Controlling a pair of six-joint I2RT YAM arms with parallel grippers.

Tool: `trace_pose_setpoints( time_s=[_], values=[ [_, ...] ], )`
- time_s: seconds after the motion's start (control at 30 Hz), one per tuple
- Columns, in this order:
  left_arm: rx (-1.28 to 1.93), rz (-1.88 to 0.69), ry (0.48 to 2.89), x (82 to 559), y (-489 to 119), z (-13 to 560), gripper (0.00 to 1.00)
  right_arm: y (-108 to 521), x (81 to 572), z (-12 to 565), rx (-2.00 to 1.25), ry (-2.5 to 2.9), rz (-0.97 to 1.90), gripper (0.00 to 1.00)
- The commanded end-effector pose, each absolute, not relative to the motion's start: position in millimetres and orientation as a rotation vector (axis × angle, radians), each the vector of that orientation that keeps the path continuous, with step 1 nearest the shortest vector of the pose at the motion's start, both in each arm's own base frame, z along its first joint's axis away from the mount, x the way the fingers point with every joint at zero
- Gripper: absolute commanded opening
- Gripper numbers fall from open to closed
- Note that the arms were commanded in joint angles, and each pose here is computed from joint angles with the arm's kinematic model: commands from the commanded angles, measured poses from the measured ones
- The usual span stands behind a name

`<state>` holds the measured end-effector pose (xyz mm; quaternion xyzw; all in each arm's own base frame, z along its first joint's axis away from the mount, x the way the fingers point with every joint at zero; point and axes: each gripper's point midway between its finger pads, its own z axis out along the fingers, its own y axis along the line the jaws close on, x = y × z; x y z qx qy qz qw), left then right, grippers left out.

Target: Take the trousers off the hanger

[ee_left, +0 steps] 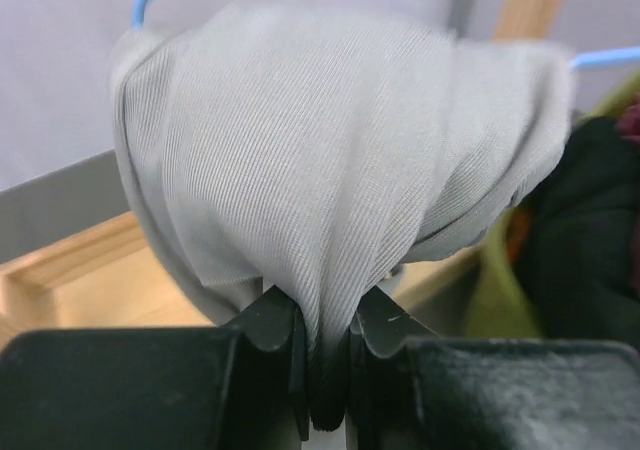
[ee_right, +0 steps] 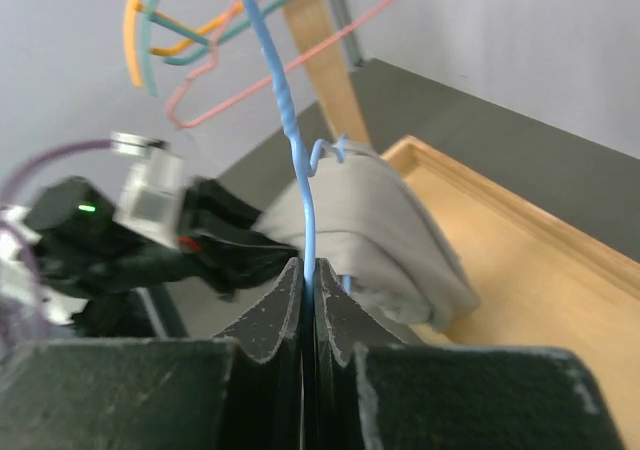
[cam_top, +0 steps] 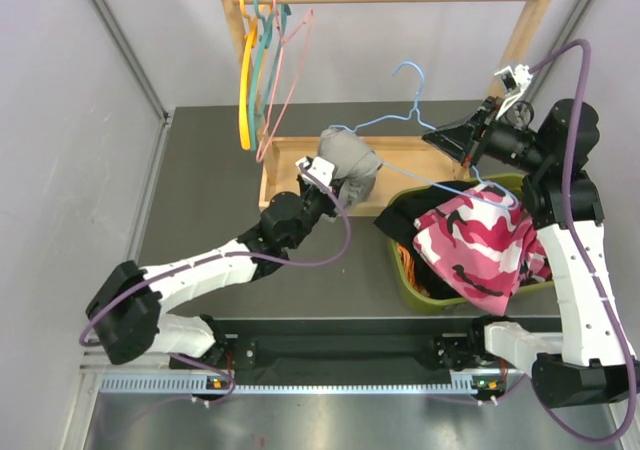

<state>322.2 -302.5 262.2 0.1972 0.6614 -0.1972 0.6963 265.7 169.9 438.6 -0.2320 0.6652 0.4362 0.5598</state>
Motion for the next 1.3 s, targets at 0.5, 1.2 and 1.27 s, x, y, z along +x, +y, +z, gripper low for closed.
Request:
trace_pose_setpoints(
  time_s=[0.5, 1.2, 1.27],
  values=[
    [0.409, -1.055, 1.01, 196, -280, 549, 0.0, 117, 325, 408, -0.413, 1.657, 0.547, 0.0],
    [0.408, -1.034, 0.882, 130, -197, 604, 0.0, 106, 335, 413, -0.448, 1.653, 0.44, 0.0],
    [0.435, -1.039, 0.918, 131, -203, 593, 0.0, 105, 332, 426, -0.46, 1.624, 0.425, 0.0]
  ],
)
